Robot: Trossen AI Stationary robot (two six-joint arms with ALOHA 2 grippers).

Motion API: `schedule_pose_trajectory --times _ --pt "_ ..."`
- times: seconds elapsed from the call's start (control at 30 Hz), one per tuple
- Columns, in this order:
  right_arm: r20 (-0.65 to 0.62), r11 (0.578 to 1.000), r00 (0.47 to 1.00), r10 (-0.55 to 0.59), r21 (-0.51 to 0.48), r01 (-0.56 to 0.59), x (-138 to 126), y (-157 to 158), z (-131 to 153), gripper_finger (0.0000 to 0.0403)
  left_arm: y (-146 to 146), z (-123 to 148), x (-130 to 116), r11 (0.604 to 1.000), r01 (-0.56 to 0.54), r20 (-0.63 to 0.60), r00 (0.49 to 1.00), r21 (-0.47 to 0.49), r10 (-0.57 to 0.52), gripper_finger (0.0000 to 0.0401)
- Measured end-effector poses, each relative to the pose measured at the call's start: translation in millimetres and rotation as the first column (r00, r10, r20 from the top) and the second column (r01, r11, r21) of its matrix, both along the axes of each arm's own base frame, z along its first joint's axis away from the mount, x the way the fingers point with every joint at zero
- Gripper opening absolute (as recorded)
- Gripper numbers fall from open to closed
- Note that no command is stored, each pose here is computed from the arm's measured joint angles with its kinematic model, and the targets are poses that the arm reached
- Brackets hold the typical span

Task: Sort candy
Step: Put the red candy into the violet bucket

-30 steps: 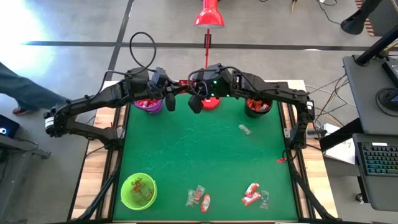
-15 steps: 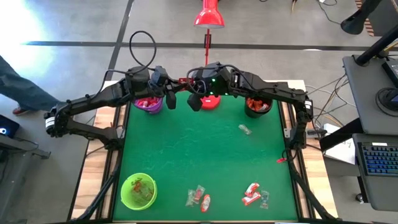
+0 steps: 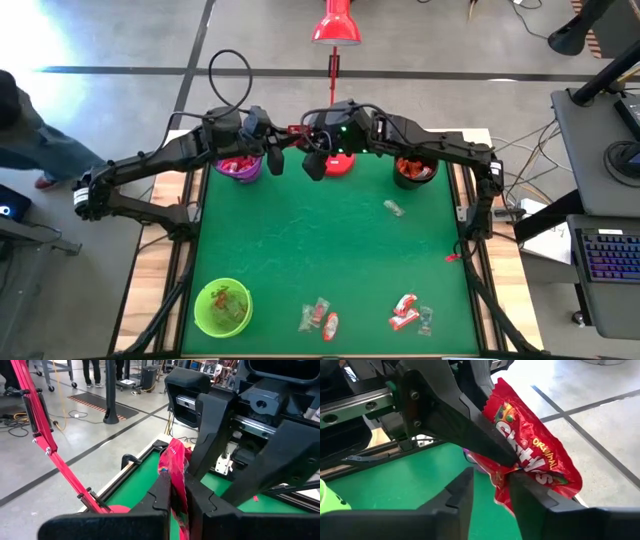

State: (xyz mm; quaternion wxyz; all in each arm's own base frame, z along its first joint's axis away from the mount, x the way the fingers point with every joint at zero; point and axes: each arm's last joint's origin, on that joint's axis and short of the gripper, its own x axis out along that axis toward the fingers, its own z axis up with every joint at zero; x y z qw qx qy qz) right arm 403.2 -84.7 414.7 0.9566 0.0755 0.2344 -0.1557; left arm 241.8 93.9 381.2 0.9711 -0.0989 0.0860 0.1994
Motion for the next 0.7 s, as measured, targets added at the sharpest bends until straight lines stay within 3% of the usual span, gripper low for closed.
schedule_pose_trajectory --times 0.2,0.4,0.57,0.7 --pt "-0.019 1.0 1.0 -0.004 0.002 0.004 -6.4 0.1 3.0 0.0149 1.5 -3.7 -11.5 0.997 -0.071 -0.096 0.993 0.024 0.073 0.0001" --pt "-0.103 0.999 0.994 -0.034 0.01 0.035 -28.3 -3.7 9.0 0.0152 2.4 -3.1 -36.4 0.982 -0.178 -0.2 0.961 0.07 0.189 0.0001" --pt "-0.25 0.998 0.967 -0.039 0.04 0.051 -40.5 -4.8 -0.6 0.0145 4.4 -8.2 -60.0 0.93 -0.335 -0.339 0.867 0.149 0.367 0.0001" --pt "-0.358 0.997 0.933 -0.031 0.061 0.057 -47.1 -3.3 -9.4 0.0139 4.2 -11.9 -75.3 0.903 -0.386 -0.424 0.797 0.19 0.43 0.0001"
